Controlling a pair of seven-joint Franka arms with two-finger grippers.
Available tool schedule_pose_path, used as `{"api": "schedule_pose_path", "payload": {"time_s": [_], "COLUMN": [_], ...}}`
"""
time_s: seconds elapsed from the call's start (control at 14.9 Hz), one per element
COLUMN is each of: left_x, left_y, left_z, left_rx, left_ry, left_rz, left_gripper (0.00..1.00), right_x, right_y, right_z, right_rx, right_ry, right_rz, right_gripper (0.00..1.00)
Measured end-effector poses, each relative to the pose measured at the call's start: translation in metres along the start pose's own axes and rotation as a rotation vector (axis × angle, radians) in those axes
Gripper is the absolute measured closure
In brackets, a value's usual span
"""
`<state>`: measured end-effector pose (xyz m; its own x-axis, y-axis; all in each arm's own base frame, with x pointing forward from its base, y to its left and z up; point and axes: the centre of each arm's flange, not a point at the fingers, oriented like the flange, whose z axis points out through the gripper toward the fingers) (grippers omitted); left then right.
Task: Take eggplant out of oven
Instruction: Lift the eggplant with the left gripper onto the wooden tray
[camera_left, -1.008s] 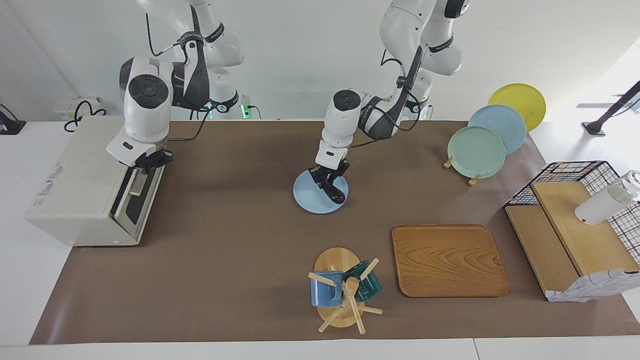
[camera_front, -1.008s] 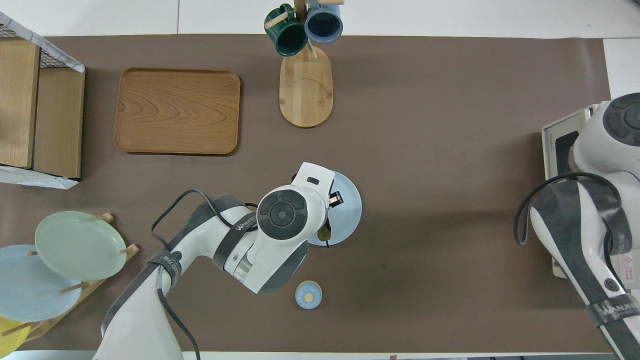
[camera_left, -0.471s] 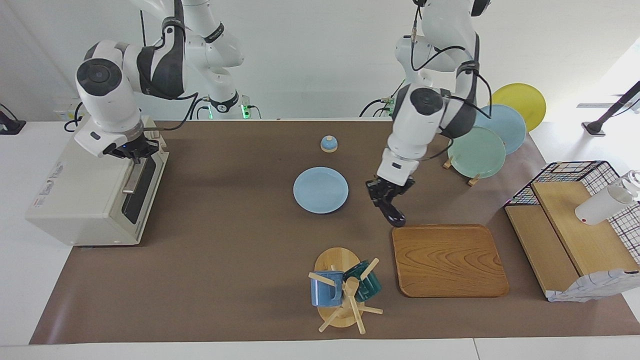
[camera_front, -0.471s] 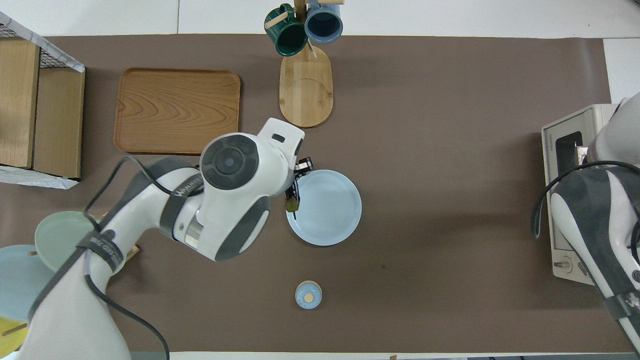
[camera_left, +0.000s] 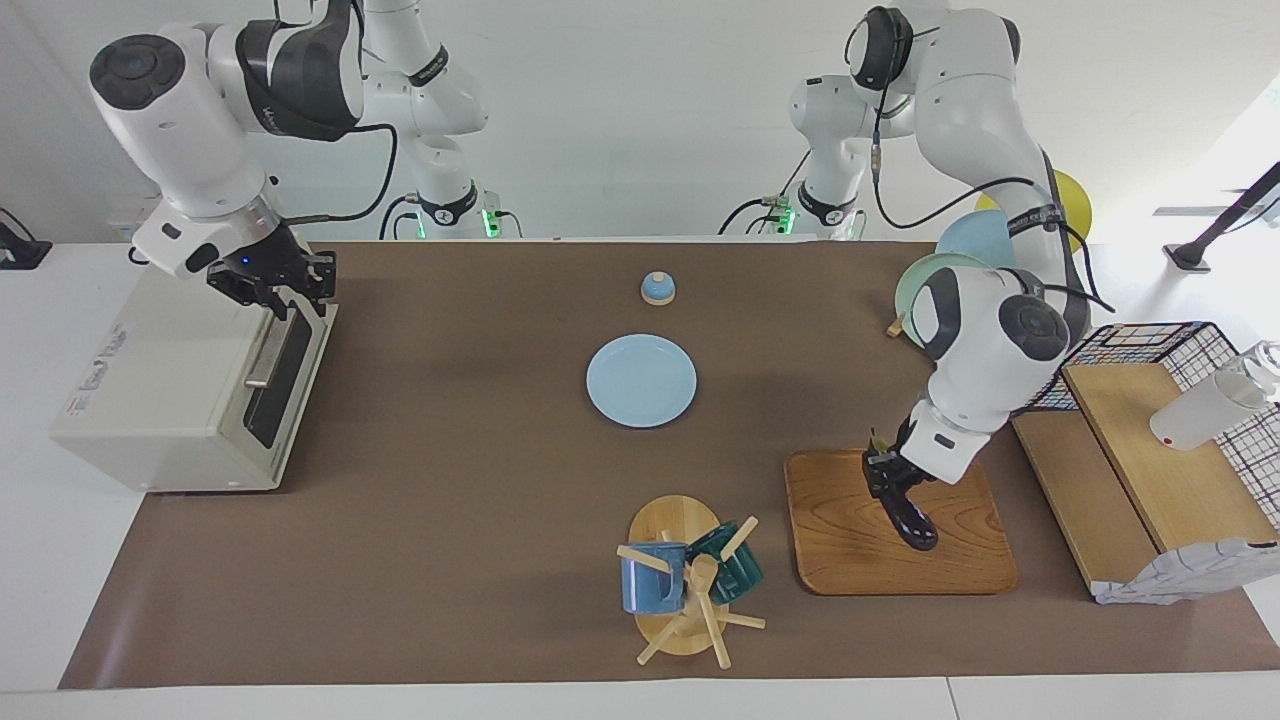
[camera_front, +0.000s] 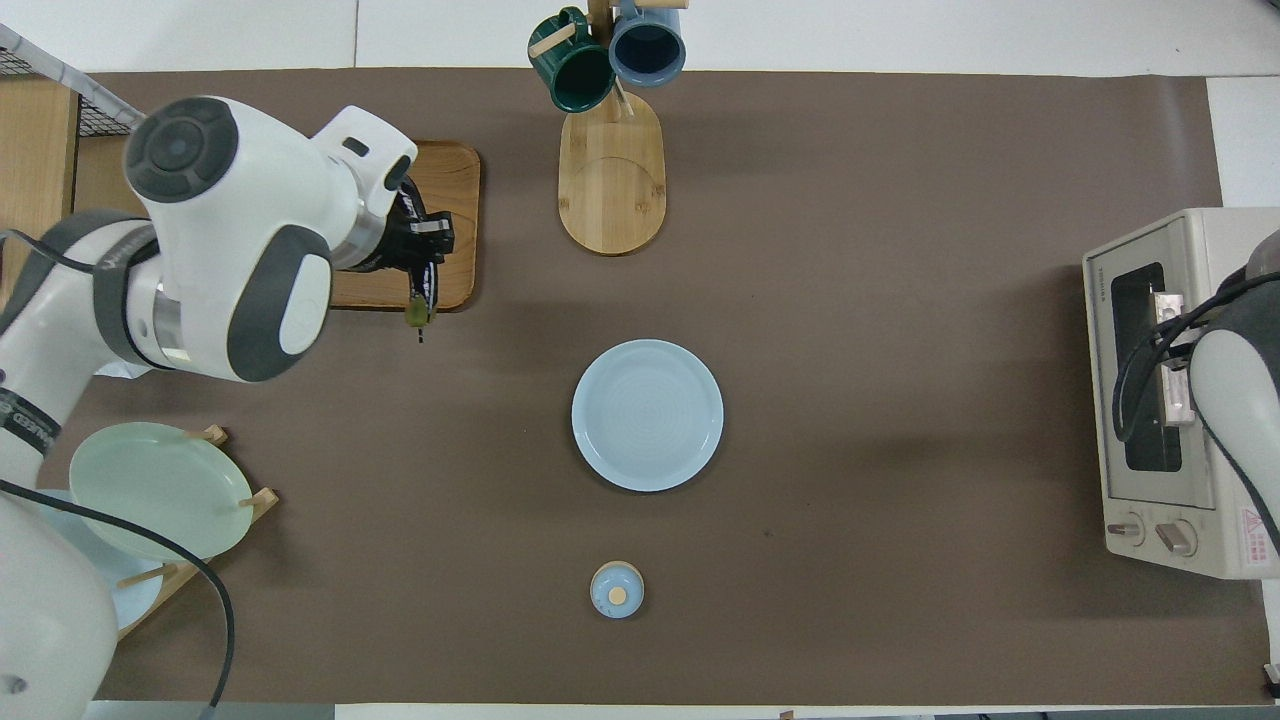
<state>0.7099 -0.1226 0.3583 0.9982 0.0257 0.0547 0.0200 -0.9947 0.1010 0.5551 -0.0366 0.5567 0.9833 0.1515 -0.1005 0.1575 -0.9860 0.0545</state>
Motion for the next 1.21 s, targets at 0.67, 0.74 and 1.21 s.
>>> {"api": "schedule_pose_path", "payload": {"time_s": [0.67,0.74,1.21], "left_x": [0.003,0.002,-0.003], "left_y": [0.002,0.001,-0.002], "left_z": [0.034,0.036,0.039], "left_rx": [-0.009,-0.008,-0.007], "left_ry": [0.002,0.001,0.013], "left_rz": [0.038,0.041,0.052], "left_gripper": [0.63,0.63,0.23], "right_x": [-0.006,-0.008,-0.020], "right_y": [-0.032,-0.034,-0.029], "right_z": [-0.012,-0.014,-0.021], "right_rx": [0.011,0.010,0.008], "right_ry": [-0.035,-0.030,-0.009], "right_rz": [0.007,0.005,0.060], "right_gripper": [0.00,0.00,0.00]}}
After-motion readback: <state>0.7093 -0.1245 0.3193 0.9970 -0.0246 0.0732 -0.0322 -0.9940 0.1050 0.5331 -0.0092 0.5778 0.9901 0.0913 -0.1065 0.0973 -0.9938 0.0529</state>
